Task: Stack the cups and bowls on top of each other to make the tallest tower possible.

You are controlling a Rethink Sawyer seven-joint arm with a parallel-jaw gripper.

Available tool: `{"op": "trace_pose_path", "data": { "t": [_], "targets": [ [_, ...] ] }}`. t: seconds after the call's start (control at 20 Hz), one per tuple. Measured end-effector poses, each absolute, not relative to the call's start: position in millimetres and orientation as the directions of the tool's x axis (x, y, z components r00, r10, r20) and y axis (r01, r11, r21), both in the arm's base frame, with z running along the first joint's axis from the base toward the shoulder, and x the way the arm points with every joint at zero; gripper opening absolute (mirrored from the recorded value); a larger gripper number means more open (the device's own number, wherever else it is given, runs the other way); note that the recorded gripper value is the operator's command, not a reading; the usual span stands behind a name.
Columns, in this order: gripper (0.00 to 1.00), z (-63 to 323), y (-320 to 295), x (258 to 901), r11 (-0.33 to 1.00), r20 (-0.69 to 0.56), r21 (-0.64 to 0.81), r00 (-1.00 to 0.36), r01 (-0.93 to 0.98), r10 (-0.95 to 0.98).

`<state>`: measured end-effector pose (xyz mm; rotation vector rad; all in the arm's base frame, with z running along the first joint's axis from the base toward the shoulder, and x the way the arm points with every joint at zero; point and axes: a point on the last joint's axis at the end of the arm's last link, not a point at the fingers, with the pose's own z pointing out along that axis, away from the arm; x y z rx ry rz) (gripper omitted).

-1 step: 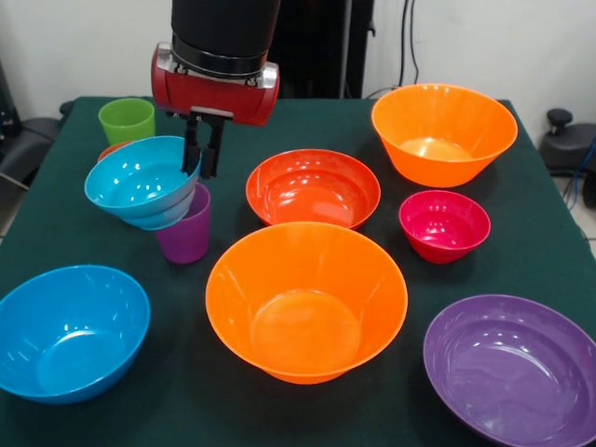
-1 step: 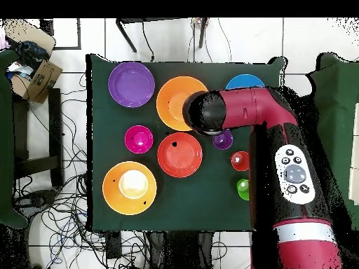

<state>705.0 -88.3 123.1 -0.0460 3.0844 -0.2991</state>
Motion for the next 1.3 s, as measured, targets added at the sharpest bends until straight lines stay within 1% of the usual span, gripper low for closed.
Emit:
{"op": "trace_pose_path", "data": {
  "t": [0.6, 1.3],
  "targets": [
    [0.00, 116.6, -86.1, 693.3, 0.982, -0.006, -0.184, -0.999, -0.033, -0.034],
    [0.00, 97.4, -75.8, 660.4, 0.988, 0.063, -0.140, -0.997, -0.058, -0.049]
  ]
}}
